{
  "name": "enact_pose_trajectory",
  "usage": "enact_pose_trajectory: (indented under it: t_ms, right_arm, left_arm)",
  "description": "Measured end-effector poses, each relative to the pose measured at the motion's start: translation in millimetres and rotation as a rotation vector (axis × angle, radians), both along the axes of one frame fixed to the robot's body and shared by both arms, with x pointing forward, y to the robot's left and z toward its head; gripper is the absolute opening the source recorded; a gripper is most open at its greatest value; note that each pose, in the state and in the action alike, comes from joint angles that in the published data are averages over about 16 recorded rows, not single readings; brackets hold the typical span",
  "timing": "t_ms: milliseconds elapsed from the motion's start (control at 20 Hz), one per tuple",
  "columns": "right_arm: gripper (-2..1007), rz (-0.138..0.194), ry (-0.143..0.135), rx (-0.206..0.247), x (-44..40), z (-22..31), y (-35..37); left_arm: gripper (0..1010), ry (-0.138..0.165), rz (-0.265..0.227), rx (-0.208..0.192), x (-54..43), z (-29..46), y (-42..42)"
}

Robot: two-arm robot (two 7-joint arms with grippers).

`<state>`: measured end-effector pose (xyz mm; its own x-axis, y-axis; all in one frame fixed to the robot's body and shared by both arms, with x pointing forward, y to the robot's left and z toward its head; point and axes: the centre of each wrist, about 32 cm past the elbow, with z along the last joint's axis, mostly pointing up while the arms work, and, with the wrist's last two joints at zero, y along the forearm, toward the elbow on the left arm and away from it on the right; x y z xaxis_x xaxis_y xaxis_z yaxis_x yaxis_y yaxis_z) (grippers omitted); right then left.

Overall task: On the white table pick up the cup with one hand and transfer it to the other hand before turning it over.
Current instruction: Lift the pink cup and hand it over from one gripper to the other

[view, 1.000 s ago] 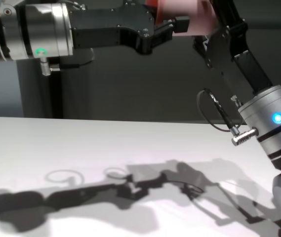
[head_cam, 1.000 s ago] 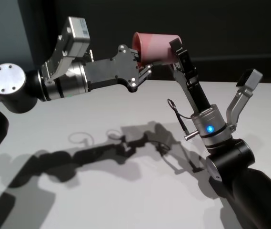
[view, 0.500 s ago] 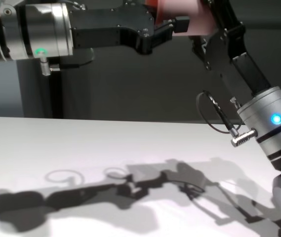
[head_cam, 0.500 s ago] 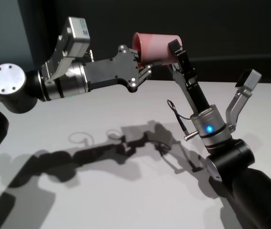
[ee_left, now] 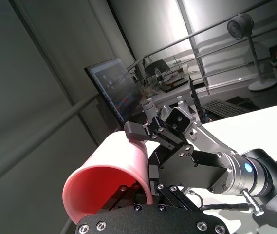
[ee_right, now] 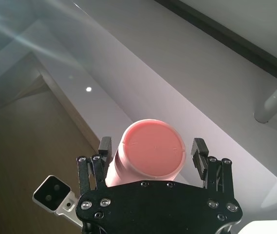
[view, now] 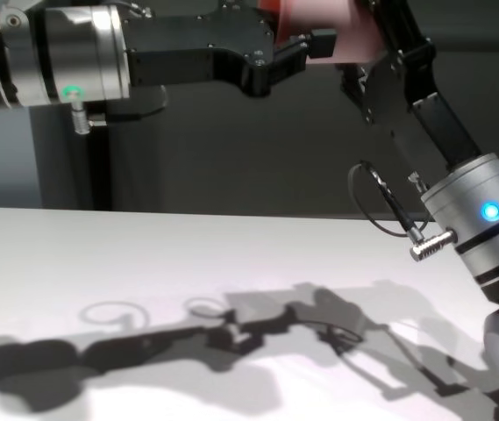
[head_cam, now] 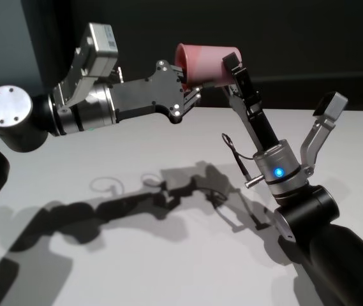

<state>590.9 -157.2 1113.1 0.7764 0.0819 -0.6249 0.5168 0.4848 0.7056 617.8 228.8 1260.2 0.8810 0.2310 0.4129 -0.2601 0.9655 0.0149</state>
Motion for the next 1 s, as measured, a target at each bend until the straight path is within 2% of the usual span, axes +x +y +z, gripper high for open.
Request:
enact_pose_trajectory:
  t_ms: [750, 1000]
  right_arm:
    - [806, 0.001, -0.004, 0.001, 0.2, 0.1, -0.1]
    - [776, 0.001, -0.004, 0.001, 0.2, 0.1, -0.2]
  left_arm:
    - [37, 0.000, 0.000, 0.000, 0.0, -0.1, 0.1]
    - [37, 0.000, 0.000, 0.000, 0.0, -0.1, 0.1]
